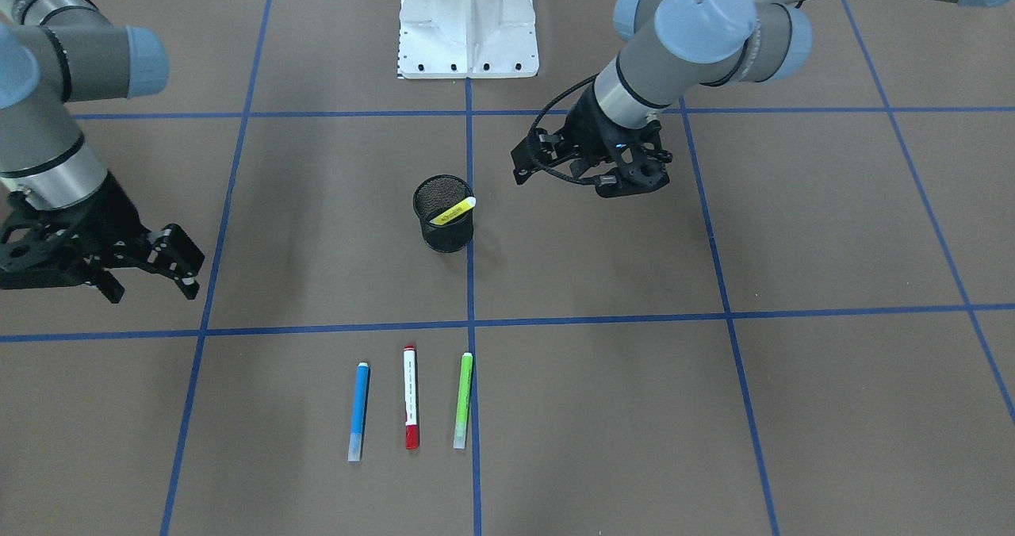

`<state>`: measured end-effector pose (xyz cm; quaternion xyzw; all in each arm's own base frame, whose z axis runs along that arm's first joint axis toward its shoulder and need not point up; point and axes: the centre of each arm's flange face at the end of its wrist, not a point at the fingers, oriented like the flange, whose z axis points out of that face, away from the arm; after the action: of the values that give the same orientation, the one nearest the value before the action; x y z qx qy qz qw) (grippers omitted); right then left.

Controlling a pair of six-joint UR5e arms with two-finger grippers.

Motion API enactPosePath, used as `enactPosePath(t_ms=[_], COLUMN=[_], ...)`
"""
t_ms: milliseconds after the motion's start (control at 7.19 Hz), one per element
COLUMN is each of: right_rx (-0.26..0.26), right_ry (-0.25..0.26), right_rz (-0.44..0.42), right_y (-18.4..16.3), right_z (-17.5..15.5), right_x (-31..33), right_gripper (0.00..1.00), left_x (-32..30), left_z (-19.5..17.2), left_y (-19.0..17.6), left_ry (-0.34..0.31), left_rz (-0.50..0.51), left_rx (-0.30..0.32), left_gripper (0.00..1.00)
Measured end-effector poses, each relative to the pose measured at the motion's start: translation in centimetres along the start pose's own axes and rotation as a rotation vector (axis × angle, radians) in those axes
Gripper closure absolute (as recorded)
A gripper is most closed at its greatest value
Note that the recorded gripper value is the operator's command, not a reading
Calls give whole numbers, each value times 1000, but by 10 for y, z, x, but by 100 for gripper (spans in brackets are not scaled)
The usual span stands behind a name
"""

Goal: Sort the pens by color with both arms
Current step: 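Move the left gripper over the pen cup toward the yellow highlighter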

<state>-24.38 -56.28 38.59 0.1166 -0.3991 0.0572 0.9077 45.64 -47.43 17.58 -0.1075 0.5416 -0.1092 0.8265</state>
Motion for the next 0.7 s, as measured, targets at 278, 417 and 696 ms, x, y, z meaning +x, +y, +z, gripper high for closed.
enactPosePath(t_ms=[278,417,696], right_rx=[-111,-132,-145], right_ry=[9,14,20], right_rz=[-16,-19,-24], right_y=[-12,-13,-13], right_z=[-13,-15,-13], right_x=[61,78,90], right_gripper=[1,1,1], left_x=[33,49,59], left_z=[37,52,72], left_y=[12,11,11], left_ry=[-49,-58,-48], left_rz=[-7,-7,9], left_rx=[-38,-48,-61], left_gripper=[11,16,21])
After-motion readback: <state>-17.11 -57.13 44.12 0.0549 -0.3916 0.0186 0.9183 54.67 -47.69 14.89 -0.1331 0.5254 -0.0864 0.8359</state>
